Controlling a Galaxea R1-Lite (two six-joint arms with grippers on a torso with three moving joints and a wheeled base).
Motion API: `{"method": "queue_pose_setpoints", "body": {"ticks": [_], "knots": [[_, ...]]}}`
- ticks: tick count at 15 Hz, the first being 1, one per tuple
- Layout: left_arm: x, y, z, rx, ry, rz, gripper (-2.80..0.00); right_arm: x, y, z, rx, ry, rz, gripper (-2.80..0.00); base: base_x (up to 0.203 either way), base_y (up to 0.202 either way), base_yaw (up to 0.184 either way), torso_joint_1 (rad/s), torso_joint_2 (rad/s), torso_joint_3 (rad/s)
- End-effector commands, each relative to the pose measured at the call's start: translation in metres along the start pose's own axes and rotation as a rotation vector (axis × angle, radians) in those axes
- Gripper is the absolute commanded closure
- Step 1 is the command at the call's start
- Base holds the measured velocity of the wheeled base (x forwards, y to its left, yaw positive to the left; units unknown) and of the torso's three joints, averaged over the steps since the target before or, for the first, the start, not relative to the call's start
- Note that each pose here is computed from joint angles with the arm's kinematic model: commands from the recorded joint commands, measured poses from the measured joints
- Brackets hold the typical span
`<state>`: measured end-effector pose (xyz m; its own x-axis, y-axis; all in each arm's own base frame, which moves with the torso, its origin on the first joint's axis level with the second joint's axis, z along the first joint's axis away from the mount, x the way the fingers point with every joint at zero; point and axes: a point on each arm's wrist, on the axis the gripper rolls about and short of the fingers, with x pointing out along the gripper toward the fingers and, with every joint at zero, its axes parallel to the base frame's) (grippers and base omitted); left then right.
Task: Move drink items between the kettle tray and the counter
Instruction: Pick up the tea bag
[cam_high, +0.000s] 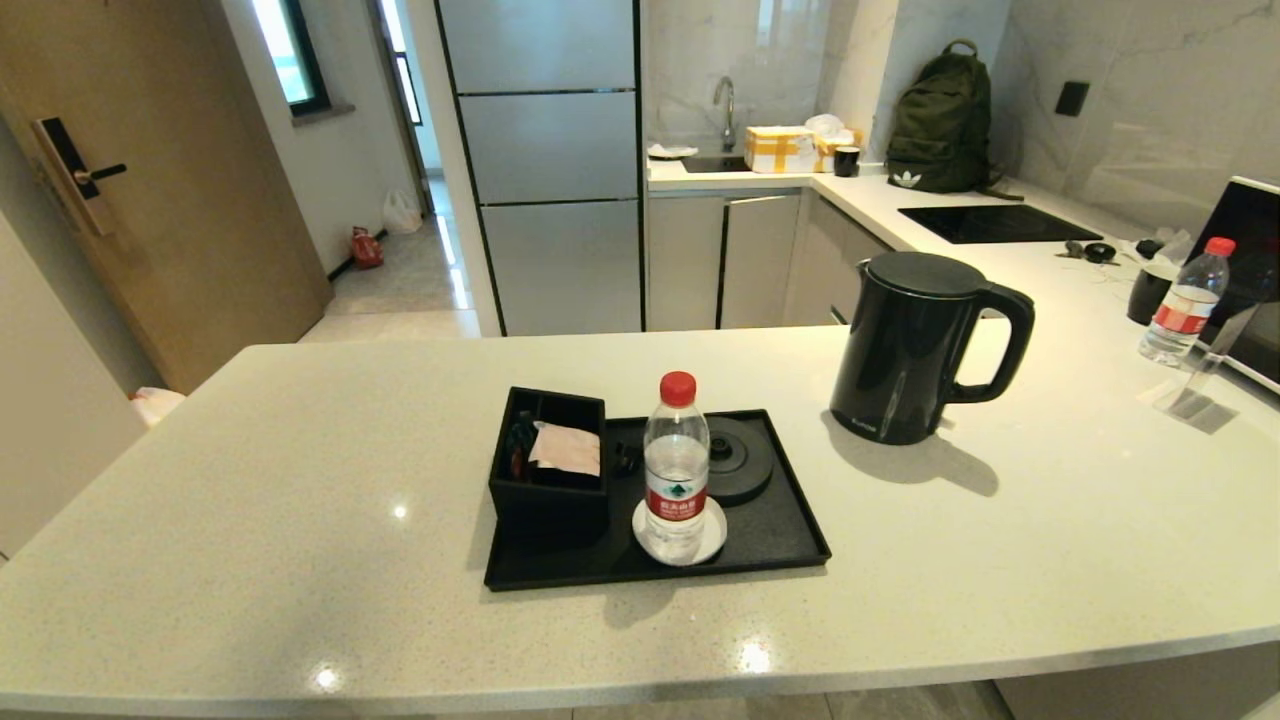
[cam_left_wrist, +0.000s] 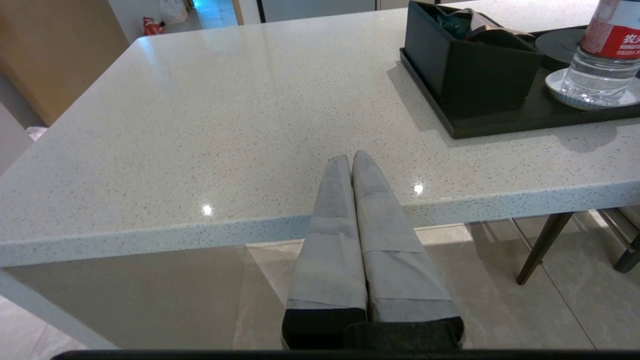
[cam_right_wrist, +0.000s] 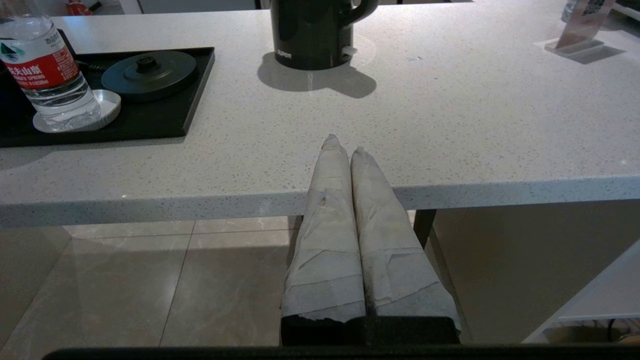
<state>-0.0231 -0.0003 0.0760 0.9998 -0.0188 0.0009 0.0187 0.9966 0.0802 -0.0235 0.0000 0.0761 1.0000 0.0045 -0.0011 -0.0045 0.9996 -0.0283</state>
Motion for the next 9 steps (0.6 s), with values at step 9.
{"method": "queue_pose_setpoints", "body": {"ticks": [9], "knots": [[0.005,0.006,0.075,-0.027,0.098,0.003,0.0,0.0,0.0,0.0,-0.001,0.002,0.0,0.0,0.0,0.0,0.0,0.0,0.0,0.0]]}}
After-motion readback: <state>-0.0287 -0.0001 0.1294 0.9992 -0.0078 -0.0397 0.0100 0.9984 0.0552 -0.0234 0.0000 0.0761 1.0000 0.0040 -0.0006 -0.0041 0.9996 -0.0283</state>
